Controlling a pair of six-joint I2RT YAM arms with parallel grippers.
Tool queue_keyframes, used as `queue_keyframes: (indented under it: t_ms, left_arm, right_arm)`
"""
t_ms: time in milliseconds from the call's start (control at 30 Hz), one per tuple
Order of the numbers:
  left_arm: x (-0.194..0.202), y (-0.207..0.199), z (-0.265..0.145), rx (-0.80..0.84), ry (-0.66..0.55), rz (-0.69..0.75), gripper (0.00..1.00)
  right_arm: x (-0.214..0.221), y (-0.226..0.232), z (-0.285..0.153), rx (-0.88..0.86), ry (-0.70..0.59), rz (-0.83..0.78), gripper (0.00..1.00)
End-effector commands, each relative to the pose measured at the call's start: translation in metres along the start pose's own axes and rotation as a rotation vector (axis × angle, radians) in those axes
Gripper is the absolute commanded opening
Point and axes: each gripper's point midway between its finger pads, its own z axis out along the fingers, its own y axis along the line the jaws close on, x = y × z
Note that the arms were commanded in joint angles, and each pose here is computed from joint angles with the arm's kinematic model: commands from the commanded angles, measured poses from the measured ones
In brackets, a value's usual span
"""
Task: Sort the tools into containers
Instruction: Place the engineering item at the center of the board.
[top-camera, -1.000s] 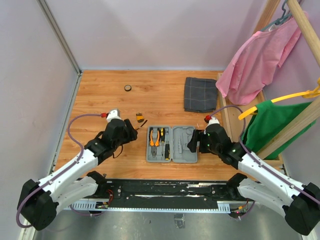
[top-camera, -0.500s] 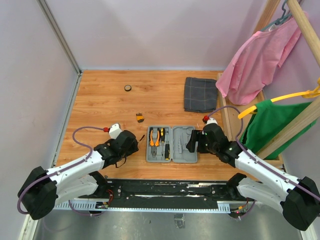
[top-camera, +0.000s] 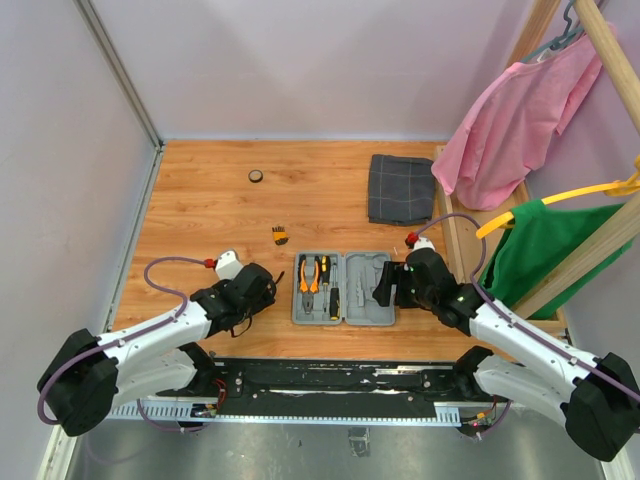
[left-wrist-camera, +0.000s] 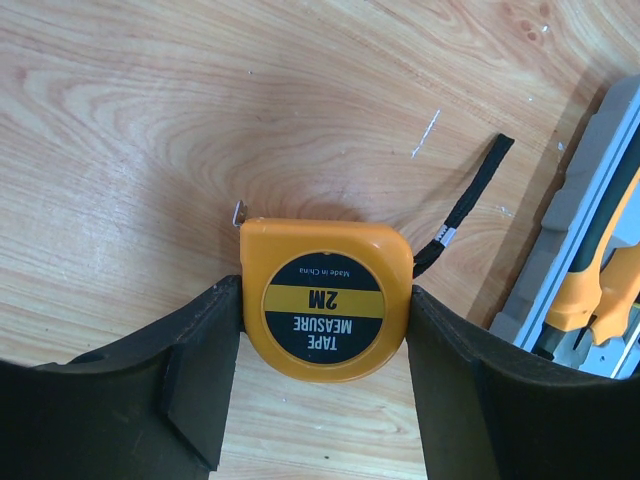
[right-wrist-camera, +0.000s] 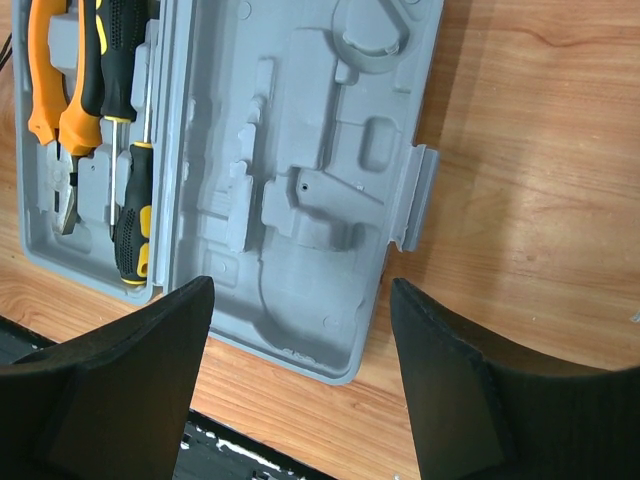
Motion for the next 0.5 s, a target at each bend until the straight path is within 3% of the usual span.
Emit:
queue_keyframes:
  t_ms: [0, 467]
  left_arm:
    - [-0.004, 0.002, 0.002, -0.011, -0.032, -0.009, 0.43]
    - [-0.012, -0.01, -0.002, 0.008, -0.04, 0.011, 0.72]
  right_arm:
    - [0.005, -0.001, 0.0, 0.001, 0.004, 0.0, 0.73]
    - [-0.006, -0.005, -0.011, 0.019, -0.031, -0.034, 0.75]
